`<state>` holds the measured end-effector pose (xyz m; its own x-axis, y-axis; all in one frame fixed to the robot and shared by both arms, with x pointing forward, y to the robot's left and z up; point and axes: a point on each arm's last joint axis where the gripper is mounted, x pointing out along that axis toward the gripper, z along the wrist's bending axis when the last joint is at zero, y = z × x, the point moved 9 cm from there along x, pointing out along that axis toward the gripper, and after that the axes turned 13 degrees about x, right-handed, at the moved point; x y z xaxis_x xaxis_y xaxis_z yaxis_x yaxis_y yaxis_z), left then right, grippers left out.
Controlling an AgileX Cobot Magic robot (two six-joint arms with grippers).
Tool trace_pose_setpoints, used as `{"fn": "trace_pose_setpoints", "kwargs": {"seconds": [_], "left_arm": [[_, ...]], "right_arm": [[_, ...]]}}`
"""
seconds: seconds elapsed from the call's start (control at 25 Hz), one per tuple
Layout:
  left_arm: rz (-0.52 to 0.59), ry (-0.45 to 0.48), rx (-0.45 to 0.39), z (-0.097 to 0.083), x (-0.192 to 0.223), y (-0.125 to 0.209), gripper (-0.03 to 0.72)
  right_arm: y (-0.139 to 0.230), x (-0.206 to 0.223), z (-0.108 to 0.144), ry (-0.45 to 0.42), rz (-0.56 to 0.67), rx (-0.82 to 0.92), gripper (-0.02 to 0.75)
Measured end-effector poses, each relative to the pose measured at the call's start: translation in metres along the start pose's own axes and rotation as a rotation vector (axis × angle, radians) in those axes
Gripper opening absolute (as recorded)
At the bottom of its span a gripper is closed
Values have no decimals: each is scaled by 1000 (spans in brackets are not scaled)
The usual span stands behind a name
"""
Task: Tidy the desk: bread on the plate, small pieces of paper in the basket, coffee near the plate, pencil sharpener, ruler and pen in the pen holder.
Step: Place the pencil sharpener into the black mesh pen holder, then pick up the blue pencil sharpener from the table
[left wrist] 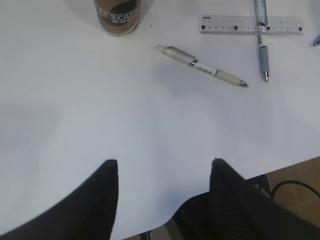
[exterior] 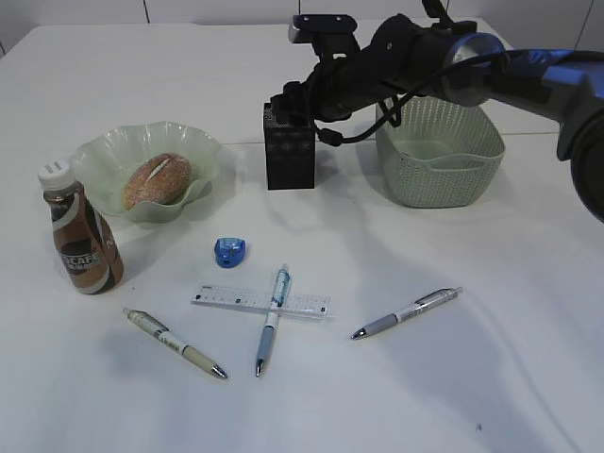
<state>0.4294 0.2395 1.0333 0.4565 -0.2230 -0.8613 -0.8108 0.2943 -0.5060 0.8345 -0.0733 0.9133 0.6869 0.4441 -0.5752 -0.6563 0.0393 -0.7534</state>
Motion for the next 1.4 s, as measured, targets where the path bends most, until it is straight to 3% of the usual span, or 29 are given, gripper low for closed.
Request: {"fn": "trace_pose_setpoints", "kwargs": {"seconds": [0.28, 0.6, 0.84, 1.12, 1.2, 1.24, 1.28, 1.32, 1.36, 1.4], "left_arm": [[2, 0, 0, 0, 0, 0, 412], [2, 0, 13, 0, 0, 0, 412], [-4, 28, 22, -5, 0, -1, 402], [-74, 42, 67, -9, -16, -18, 394], [-105, 49, 76, -12, -23, -26, 394], [-120, 51, 82, -12, -27, -29, 394], [-133, 54, 84, -13, -30, -32, 394], [-141, 57, 85, -14, -32, -34, 394], [-151, 64, 85, -16, -34, -36, 394], [-157, 71, 89, -17, -36, -38, 394]], "right_arm": [[5, -2, 6, -23, 45, 4, 458], [-17, -26, 27, -78, 81, -54, 458], [-20, -58, 45, -118, 208, -137, 458], [-4, -76, 46, -128, 354, -146, 459], [1, -79, 40, -98, 390, -113, 459], [3, -80, 20, 7, 410, -82, 459], [3, -80, 20, 7, 410, -82, 459], [2, -82, -5, 137, 413, -59, 457], [2, -82, -5, 137, 413, -59, 457], [-2, -88, -22, 243, 401, -33, 446]]}}
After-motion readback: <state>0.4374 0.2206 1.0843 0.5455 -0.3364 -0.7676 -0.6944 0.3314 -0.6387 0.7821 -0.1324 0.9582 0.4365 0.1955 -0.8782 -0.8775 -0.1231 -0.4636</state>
